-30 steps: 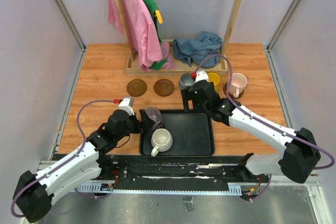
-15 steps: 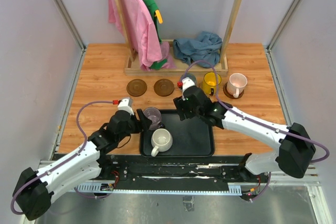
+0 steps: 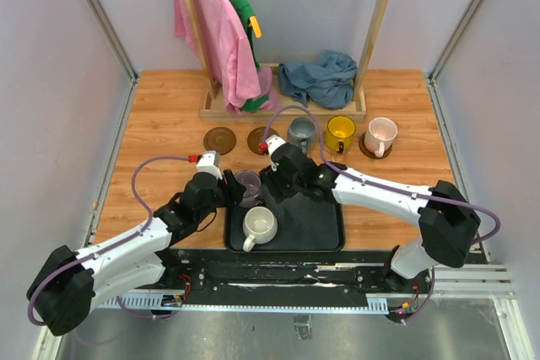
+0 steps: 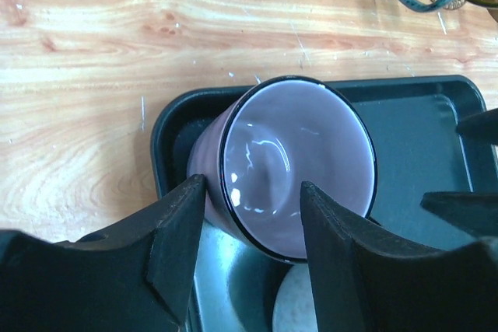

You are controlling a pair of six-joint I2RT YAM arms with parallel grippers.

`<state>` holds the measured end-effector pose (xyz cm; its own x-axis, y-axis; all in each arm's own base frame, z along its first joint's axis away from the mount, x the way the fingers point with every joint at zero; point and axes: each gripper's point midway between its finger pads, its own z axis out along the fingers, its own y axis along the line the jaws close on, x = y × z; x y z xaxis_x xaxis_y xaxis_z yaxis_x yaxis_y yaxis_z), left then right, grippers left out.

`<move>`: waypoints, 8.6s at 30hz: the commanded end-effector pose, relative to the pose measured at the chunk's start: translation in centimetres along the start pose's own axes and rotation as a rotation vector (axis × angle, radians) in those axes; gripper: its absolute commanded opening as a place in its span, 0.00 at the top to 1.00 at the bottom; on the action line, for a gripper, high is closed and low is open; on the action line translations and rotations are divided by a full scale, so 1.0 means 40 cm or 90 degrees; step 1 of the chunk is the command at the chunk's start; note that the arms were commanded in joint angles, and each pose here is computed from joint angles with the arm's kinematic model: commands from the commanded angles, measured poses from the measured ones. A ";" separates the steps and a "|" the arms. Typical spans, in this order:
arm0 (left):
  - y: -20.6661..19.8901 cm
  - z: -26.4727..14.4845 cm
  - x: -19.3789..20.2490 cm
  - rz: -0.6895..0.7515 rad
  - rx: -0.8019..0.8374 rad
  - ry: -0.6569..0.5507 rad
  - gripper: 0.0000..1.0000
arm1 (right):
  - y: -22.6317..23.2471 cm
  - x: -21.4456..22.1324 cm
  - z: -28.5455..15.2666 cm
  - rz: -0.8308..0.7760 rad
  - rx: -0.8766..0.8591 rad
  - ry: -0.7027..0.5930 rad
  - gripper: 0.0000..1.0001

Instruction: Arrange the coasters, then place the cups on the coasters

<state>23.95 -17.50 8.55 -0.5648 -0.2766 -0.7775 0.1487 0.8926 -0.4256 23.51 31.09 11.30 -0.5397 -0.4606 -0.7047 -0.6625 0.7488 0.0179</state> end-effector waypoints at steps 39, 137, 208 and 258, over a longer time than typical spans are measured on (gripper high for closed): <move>0.053 -0.071 -0.208 0.013 -0.117 -0.198 0.17 | 0.242 0.010 0.083 -0.079 -0.203 0.057 0.48; -0.016 -0.036 0.047 0.180 -0.109 0.180 0.33 | -0.121 -0.091 -0.220 0.010 0.156 -0.197 0.02; -0.100 0.212 -0.260 0.243 -0.166 0.021 1.00 | -0.429 0.186 -0.337 0.297 0.471 -0.193 0.01; -0.103 0.411 -0.179 0.157 -0.170 0.125 1.00 | -0.427 0.149 -0.355 0.249 0.447 -0.199 0.01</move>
<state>38.77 -23.91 5.83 -0.7419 0.0569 -0.6681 0.1083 0.9935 -0.0358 24.09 9.21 16.96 -0.4328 -0.0525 -0.9000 0.0495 0.9954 -0.0819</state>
